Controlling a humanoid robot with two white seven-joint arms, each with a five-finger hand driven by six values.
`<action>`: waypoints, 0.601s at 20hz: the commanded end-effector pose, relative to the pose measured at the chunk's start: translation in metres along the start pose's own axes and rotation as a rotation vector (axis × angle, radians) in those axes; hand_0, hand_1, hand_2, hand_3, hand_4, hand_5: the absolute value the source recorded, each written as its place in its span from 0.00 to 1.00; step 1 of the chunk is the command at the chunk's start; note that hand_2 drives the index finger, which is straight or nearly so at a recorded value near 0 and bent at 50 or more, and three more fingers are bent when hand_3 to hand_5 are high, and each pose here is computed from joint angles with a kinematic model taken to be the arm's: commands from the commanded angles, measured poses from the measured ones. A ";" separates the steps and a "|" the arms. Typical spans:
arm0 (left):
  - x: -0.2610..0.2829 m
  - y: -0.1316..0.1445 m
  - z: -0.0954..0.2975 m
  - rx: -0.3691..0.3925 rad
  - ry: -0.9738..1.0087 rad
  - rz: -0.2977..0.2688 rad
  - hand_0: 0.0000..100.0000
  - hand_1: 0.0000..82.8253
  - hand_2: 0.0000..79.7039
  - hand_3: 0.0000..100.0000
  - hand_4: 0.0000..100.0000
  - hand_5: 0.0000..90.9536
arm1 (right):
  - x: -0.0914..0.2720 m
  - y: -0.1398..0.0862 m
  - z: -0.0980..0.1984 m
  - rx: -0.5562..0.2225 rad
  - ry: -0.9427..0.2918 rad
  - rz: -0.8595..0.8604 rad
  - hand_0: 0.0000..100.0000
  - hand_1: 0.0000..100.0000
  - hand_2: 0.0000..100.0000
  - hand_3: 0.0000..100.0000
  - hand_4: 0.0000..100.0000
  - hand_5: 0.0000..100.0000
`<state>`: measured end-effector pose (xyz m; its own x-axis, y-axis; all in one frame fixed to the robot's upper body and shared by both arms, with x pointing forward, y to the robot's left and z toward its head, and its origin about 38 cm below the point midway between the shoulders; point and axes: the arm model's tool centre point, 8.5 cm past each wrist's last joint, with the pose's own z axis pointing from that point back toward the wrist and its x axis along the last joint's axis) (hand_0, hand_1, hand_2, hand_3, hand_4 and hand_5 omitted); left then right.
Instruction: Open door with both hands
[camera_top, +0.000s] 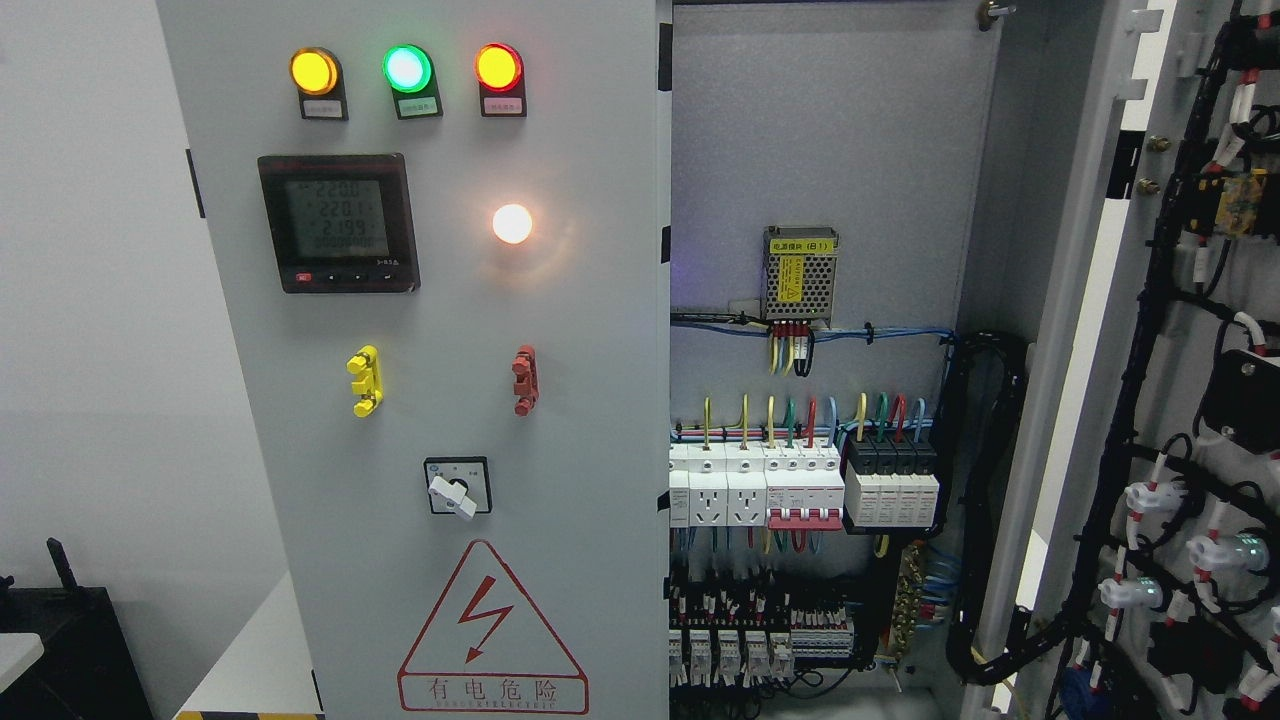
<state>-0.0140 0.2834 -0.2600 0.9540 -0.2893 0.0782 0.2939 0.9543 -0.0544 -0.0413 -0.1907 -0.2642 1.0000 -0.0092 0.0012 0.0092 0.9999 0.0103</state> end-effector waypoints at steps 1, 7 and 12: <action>0.001 -0.050 -0.006 -0.054 0.000 0.190 0.00 0.00 0.00 0.00 0.03 0.00 | 0.009 0.000 0.000 0.007 -0.051 -0.007 0.00 0.00 0.00 0.00 0.00 0.00; 0.001 -0.043 -0.005 -0.030 -0.029 0.229 0.00 0.00 0.00 0.00 0.03 0.00 | 0.029 0.005 0.006 0.028 -0.164 -0.020 0.00 0.00 0.00 0.00 0.00 0.00; 0.001 -0.044 -0.005 -0.029 -0.032 0.266 0.00 0.00 0.00 0.00 0.03 0.00 | 0.044 -0.012 0.022 0.020 -0.303 -0.016 0.00 0.00 0.00 0.00 0.00 0.00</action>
<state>-0.0213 0.2555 -0.2622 0.9758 -0.1996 0.0895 0.2073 0.9744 -0.0871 -0.0458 -0.1919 -0.2600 0.9962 -0.0267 0.0827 0.0249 0.9994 0.0232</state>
